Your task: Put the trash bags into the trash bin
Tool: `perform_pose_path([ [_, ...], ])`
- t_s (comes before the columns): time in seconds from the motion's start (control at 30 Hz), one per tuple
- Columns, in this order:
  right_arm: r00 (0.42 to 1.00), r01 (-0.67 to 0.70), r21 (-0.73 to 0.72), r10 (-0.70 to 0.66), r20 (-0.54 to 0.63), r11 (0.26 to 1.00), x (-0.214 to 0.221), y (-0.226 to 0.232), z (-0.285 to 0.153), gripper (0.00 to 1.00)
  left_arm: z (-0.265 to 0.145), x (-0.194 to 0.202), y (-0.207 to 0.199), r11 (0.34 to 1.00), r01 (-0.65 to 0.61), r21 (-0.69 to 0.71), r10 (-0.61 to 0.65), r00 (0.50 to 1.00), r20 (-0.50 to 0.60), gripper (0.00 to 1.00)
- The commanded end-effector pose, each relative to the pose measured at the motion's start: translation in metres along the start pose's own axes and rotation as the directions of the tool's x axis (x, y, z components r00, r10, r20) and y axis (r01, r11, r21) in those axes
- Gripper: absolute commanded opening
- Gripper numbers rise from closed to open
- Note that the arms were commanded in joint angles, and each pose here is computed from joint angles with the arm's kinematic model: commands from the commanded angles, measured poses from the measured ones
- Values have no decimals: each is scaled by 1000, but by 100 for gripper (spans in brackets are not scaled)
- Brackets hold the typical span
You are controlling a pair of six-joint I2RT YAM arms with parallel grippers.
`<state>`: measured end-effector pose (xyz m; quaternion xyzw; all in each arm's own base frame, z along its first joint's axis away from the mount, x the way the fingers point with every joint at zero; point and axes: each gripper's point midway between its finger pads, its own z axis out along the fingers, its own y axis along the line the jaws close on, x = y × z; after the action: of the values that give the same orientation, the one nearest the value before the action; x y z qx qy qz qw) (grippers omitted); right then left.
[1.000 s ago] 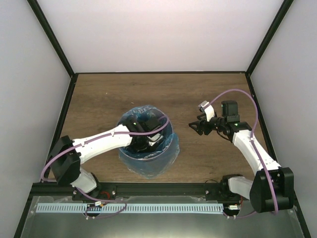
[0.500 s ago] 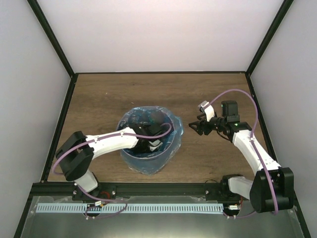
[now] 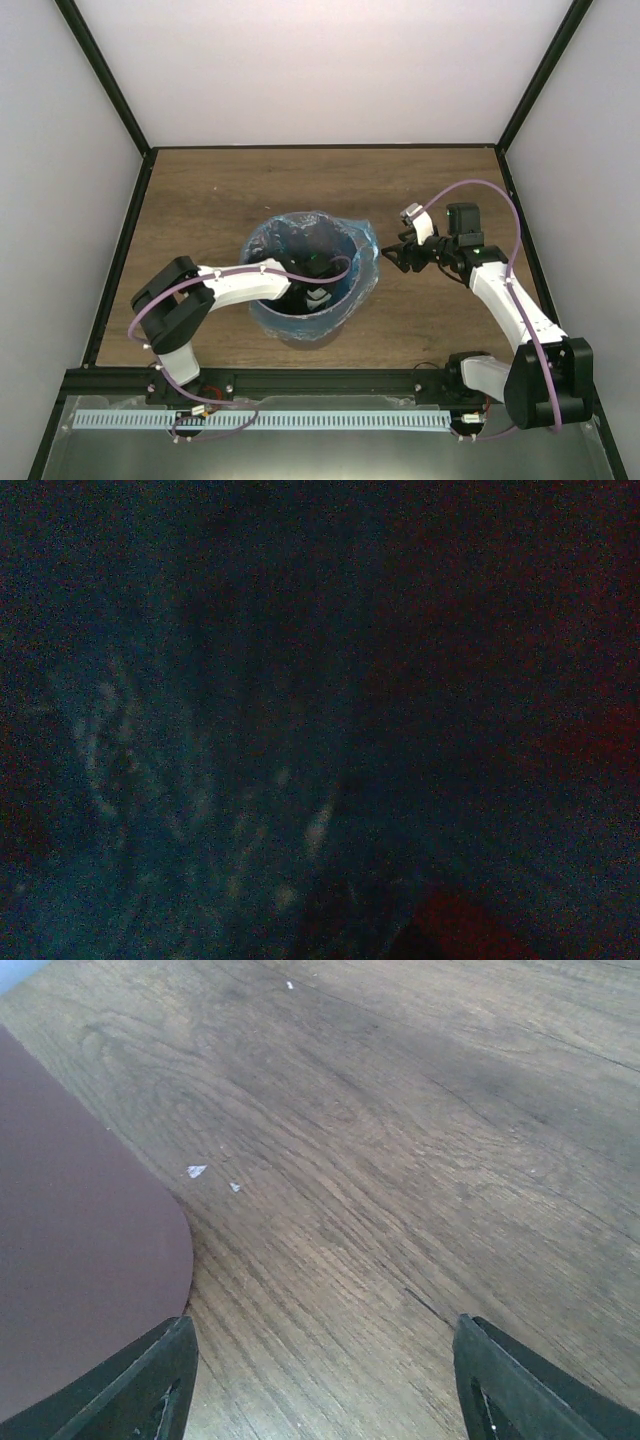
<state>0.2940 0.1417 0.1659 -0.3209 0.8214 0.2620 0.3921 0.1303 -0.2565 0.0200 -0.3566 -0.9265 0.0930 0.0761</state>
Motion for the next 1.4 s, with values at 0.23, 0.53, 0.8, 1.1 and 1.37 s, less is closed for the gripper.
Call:
perform_pose_path([
  [0.23, 967, -156, -186, 188, 174, 970, -98, 0, -70, 71, 13, 4, -2, 999, -38, 22, 39, 999, -37, 7],
  [0.53, 961, -184, -507, 262, 86, 842, -113, 59, -76, 80, 9, 3, -3, 999, -34, 20, 35, 999, -24, 8],
  [0.8, 958, -226, -648, 288, -10, 728, -101, 88, -64, 71, 3, 1, -4, 999, -37, 15, 37, 999, -11, 8],
  [1.1, 951, -264, -685, 300, -69, 679, -100, 95, -49, 47, 2, 1, -3, 1000, -30, 11, 30, 999, -14, 8],
  [1.37, 943, -294, -685, 319, -95, 666, -98, 88, -39, 1, -1, 2, -3, 1000, -27, 7, 27, 1000, -9, 8],
])
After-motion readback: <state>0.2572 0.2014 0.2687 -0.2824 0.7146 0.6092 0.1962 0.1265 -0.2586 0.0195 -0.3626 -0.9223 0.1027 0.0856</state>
